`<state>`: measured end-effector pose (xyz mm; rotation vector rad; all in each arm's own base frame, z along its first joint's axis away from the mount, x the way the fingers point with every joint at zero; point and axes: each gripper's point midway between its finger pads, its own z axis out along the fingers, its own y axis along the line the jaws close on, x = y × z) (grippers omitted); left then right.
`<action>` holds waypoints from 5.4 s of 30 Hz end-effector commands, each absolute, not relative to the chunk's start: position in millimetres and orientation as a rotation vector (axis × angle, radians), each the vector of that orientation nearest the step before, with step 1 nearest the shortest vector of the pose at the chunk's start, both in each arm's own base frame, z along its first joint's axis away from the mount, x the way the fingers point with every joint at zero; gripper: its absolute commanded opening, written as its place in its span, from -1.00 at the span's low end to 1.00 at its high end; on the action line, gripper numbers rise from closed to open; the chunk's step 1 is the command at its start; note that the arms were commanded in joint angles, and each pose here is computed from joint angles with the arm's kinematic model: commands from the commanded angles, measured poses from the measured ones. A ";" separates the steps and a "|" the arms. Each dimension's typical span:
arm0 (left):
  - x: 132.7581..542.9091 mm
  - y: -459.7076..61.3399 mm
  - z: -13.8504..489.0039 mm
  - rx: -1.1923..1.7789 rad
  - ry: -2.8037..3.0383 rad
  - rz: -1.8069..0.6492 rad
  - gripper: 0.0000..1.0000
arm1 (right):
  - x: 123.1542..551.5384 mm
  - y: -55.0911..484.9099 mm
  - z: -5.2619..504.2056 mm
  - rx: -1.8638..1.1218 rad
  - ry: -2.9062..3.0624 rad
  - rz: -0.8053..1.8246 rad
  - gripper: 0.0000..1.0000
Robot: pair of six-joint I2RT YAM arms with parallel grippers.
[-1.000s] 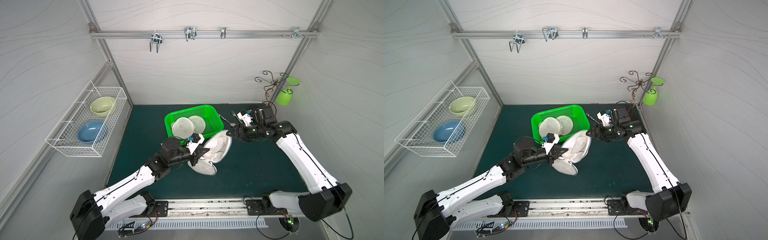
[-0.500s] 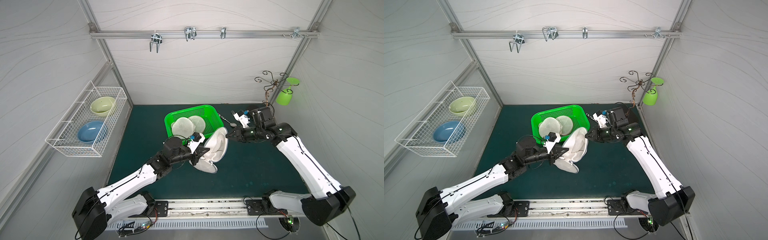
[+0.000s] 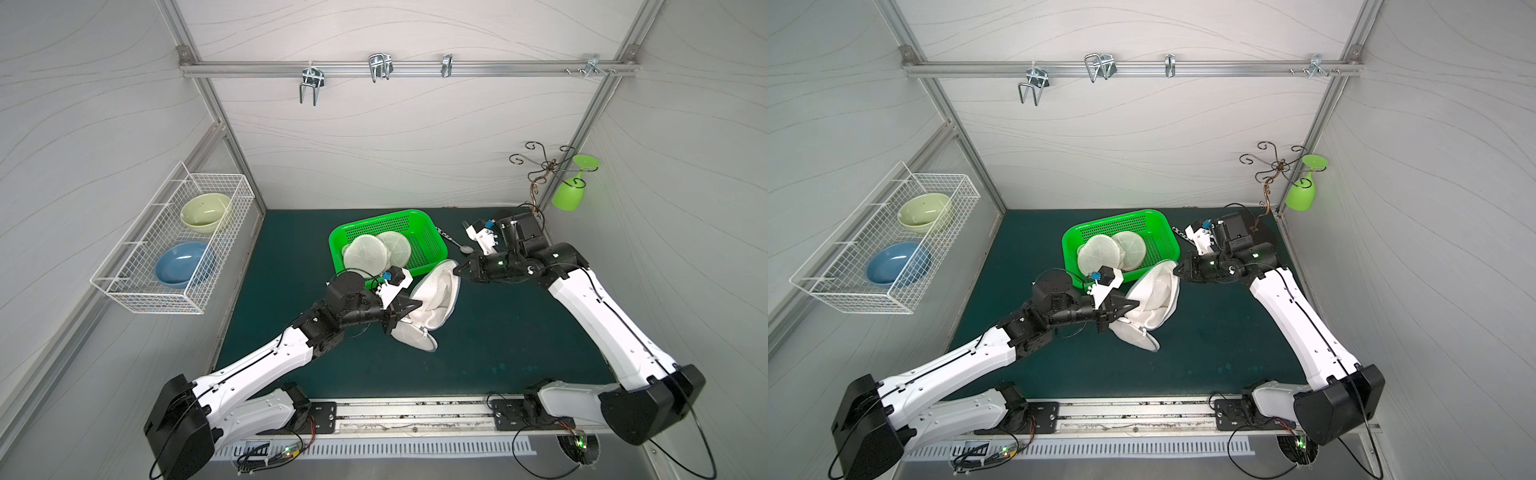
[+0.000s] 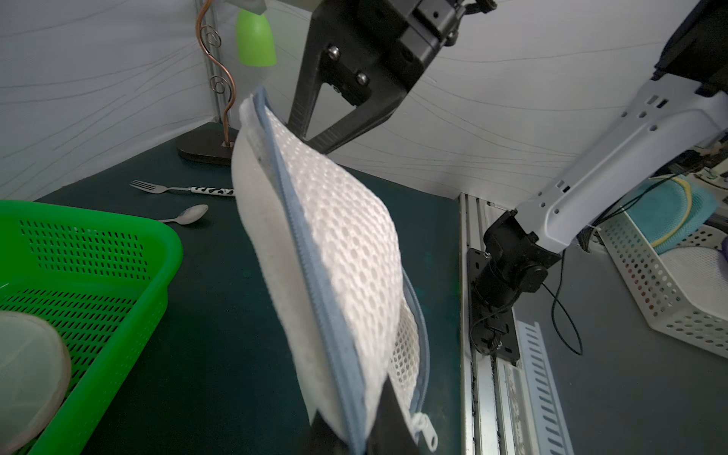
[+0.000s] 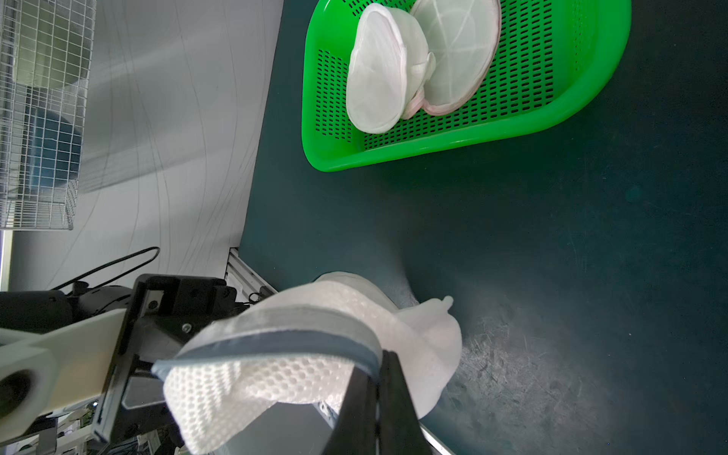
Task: Turn the laundry bag inside out
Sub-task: Turn over the laundry bag.
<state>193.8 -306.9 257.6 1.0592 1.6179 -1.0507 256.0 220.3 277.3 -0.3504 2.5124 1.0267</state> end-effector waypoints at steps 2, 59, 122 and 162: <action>167.3 -316.6 297.4 1.216 1.417 -1.157 -1.00 | 258.3 226.7 277.5 -0.432 2.506 1.019 -1.00; 224.0 -304.3 320.8 0.773 1.437 -1.031 -1.00 | 269.3 236.1 285.1 -0.305 2.524 1.104 -0.64; 224.1 -300.0 299.4 0.889 1.477 -1.098 -1.00 | 257.5 172.4 261.5 -0.459 2.373 0.877 0.13; 142.4 -302.7 283.3 1.388 1.338 -1.347 -1.00 | 127.2 243.2 254.9 -1.677 1.583 0.899 -0.22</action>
